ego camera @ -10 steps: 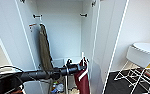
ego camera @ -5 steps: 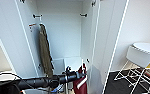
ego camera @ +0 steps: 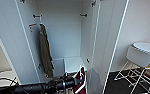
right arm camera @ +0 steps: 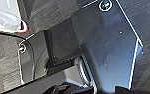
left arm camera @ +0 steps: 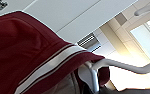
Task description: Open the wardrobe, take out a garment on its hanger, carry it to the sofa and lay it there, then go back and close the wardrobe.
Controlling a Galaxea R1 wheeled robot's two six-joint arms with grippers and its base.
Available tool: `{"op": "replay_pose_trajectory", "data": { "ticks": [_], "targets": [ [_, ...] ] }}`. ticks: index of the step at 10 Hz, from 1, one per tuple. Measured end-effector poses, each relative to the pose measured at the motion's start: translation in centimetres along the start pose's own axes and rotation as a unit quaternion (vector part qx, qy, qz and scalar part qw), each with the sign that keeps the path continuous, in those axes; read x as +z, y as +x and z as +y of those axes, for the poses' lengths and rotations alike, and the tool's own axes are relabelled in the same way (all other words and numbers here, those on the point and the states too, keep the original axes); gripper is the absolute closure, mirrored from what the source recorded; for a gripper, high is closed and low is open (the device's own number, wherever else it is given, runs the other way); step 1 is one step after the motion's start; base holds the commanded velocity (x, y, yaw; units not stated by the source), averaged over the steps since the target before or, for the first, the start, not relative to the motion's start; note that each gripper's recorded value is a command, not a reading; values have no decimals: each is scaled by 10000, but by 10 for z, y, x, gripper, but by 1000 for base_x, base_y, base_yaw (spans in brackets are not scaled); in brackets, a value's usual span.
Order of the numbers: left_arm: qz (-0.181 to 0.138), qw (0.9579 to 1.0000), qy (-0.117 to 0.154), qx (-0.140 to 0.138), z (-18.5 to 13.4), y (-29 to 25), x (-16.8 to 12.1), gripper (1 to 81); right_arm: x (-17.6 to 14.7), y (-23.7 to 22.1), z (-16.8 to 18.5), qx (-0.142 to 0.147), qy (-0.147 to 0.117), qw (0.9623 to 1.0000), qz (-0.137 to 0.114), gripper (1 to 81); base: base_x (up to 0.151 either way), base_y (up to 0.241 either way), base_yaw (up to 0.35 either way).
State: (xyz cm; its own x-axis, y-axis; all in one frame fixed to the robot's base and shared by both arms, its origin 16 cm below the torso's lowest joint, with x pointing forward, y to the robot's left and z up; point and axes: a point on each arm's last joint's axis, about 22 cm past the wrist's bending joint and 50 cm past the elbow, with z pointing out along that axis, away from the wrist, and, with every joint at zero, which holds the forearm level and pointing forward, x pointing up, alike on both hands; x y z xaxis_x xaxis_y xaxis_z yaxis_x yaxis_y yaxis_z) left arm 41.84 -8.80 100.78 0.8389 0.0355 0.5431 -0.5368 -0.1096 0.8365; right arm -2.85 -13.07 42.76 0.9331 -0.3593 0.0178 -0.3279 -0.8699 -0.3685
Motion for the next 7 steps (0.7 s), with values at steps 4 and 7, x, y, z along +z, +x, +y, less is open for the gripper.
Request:
{"op": "replay_pose_trajectory", "data": {
  "ticks": [4, 7],
  "targets": [
    [-38, 10000, -23, -5, 5, -6, -8, 811, -1, 2, 2, -1, -10, 10000, 28, 10, 0, 0, 0],
    [-77, 9999, -98, -35, 10, -14, -7, 811, -1, 2, 2, -1, -7, 10000, 37, 10, 0, 0, 0]
  ]
}}
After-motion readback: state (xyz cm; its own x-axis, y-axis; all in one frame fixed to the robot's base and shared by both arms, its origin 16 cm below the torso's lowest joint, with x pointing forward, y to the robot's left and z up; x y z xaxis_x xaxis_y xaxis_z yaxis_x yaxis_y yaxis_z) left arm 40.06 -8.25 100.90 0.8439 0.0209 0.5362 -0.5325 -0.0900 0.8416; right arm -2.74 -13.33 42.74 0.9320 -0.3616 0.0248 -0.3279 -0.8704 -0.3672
